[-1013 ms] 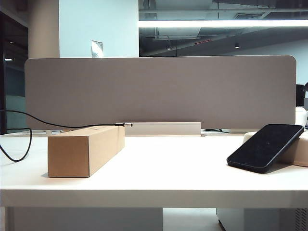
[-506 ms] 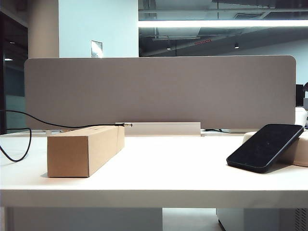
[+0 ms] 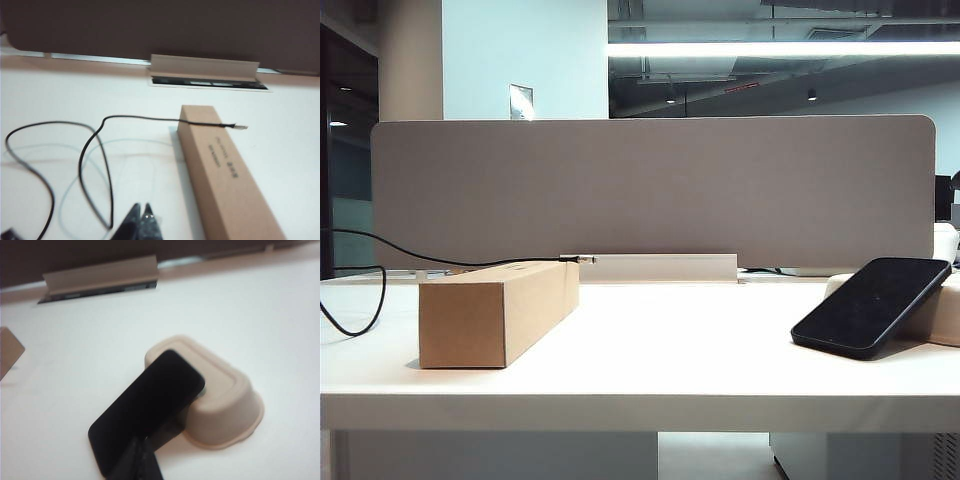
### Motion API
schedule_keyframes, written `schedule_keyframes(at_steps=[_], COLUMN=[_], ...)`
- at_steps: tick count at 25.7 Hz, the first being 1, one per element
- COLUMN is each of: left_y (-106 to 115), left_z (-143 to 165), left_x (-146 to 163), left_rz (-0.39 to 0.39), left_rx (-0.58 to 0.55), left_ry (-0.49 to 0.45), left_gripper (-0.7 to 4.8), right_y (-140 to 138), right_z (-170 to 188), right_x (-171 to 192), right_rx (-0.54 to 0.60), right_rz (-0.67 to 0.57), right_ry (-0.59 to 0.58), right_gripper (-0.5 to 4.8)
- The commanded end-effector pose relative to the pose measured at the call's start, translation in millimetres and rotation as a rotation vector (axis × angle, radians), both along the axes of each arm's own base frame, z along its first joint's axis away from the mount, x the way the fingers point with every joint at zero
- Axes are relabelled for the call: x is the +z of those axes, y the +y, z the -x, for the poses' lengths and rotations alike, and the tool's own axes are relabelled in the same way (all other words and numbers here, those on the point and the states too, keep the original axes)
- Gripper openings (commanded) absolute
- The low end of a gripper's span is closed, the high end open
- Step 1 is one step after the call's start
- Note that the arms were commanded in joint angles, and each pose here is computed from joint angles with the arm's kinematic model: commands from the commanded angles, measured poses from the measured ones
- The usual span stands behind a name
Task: Pick up the charging cable and the phone, plug the charging cable into the charging port on the phone, and finally place them back on the table.
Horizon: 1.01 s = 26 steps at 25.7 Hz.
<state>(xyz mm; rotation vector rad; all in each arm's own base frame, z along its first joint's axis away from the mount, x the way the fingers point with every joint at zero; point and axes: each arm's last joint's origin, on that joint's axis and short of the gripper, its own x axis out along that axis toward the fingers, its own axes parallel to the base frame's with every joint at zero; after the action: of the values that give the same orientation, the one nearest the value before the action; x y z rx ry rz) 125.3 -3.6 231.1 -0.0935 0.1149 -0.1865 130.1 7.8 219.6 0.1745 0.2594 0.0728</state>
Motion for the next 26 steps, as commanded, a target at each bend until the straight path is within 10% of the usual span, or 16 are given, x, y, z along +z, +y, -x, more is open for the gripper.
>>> schedule_keyframes(at_steps=[1,10,14,26], left_y=[-1.0,-3.2,-11.0,-46.1], left_z=[-11.1,-67.9,-102.4,-151.5], left_x=[16.2,50.3,63.9,62.5], left_rz=[0.0,0.008,-0.075,-0.173], left_rx=[-0.042,-0.144,-0.223,-0.367], left_ry=[-0.028,0.076,0.087,0.151], left_gripper=[-0.06,-0.06,-0.06,-0.06], right_y=[0.8,2.3,4.2,7.3], right_z=[-4.5,-14.7,-24.7,-52.8], right_x=[-1.1,-12.1,-22.9,-38.6], right_rx=[0.01,0.022,0.047,0.085], right_rz=[-0.055,-0.126,-0.19,-0.355], right_ry=[0.026,0.128,0.217,0.289], right_gripper=[0.0,1.13,2.55,2.85])
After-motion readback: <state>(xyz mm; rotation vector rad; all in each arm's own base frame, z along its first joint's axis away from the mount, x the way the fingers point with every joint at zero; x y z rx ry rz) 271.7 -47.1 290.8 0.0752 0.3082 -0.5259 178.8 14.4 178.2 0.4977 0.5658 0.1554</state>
